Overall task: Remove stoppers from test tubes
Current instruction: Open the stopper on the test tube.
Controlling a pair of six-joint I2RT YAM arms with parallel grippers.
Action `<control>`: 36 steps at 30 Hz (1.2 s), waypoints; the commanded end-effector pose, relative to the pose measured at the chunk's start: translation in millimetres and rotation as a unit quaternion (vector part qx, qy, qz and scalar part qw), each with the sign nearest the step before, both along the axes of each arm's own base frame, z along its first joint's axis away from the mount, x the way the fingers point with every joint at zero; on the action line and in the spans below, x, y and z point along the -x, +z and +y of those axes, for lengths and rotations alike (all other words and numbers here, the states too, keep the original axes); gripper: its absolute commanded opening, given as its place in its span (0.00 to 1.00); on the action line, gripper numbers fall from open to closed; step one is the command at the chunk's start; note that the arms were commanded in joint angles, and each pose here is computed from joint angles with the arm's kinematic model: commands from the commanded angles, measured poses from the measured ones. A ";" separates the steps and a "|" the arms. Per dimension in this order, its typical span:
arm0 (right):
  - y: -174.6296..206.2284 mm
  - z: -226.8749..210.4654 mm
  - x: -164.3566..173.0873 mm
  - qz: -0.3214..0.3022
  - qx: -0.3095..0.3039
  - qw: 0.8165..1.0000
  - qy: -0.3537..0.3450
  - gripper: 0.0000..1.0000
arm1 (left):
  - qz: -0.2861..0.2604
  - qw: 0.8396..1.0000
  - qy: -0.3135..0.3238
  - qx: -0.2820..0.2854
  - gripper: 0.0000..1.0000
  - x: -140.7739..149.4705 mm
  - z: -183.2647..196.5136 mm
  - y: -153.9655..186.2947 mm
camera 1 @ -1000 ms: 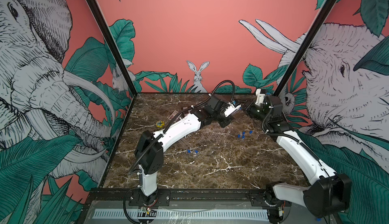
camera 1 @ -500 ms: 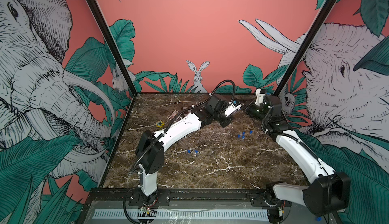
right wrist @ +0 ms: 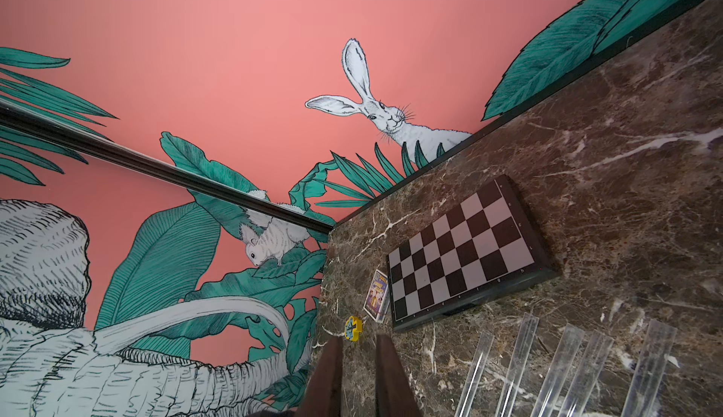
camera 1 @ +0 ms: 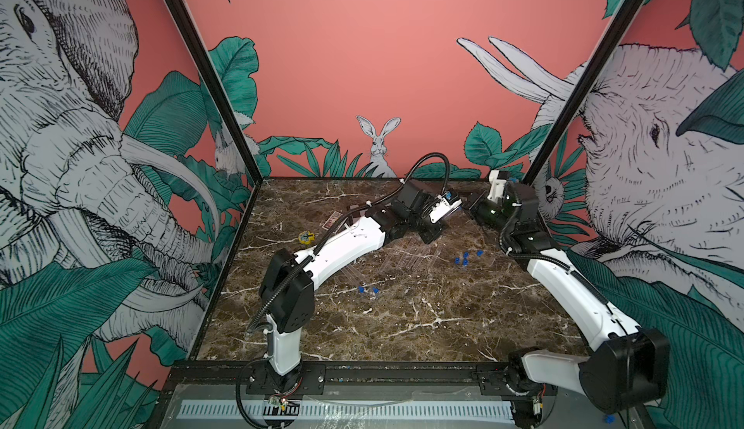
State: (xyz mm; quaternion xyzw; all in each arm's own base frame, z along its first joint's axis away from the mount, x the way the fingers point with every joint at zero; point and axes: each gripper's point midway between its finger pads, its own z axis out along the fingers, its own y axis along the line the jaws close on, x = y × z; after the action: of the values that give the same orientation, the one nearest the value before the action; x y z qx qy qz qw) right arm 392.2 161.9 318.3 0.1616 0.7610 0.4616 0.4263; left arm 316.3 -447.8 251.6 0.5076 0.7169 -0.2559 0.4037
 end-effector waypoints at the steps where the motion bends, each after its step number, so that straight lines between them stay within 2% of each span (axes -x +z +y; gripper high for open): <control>1: 6.9 4.2 -3.9 -0.011 -0.022 1.000 -0.002 0.13 | 0.005 1.000 -0.014 0.014 0.00 9.1 -5.6 14.9; 4: 5.0 5.3 -4.5 -0.009 -0.023 1.000 -0.001 0.13 | 0.003 1.000 -0.015 0.015 0.00 9.2 -6.1 16.0; 7: 4.8 6.9 -4.4 -0.009 -0.023 1.000 0.002 0.19 | 0.002 1.000 -0.015 0.015 0.00 9.0 -6.4 17.6; 10: 3.3 7.7 -4.8 -0.007 -0.022 1.000 0.002 0.20 | 0.002 1.000 -0.015 0.015 0.00 8.4 -6.9 18.2; 13: 2.1 8.8 -4.8 -0.005 -0.023 1.000 0.004 0.19 | 0.001 1.000 -0.016 0.017 0.00 8.8 -7.6 19.2; 16: 2.1 6.7 -4.8 -0.006 -0.025 1.000 -0.002 0.13 | 0.001 1.000 -0.016 0.018 0.00 9.2 -7.5 19.6; 18: 5.2 6.3 -4.8 -0.011 -0.026 1.000 -0.003 0.12 | 0.000 1.000 -0.015 0.015 0.00 9.0 -6.6 18.2; 19: 7.1 6.2 -4.6 -0.014 -0.027 1.000 -0.003 0.15 | 0.000 1.000 -0.015 0.014 0.00 8.8 -6.6 17.3; 21: 11.1 4.5 -3.7 -0.019 -0.028 0.999 -0.007 0.29 | 0.001 1.000 -0.014 0.011 0.00 8.7 -6.2 14.9; 24: 20.2 2.0 -1.6 -0.030 -0.026 0.999 -0.012 0.32 | 0.003 1.000 -0.012 0.007 0.00 7.7 -5.0 12.1; 27: 27.3 -0.1 0.1 -0.037 -0.022 0.999 -0.015 0.30 | 0.007 1.000 -0.013 0.005 0.00 9.1 -5.1 9.2; 32: 29.0 -2.5 -0.5 -0.038 -0.021 0.999 -0.020 0.20 | 0.012 1.000 -0.015 0.004 0.00 11.0 -4.9 6.6; 36: 23.0 3.6 -4.0 -0.029 -0.027 0.999 -0.007 0.19 | 0.012 1.000 -0.015 0.006 0.00 11.2 -4.4 7.6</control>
State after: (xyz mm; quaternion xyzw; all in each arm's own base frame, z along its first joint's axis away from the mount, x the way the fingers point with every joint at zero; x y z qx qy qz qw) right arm 393.5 163.5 317.4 0.1645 0.7581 0.4601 0.4319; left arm 310.8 -451.3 254.5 0.5121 0.7142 -0.2645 0.3971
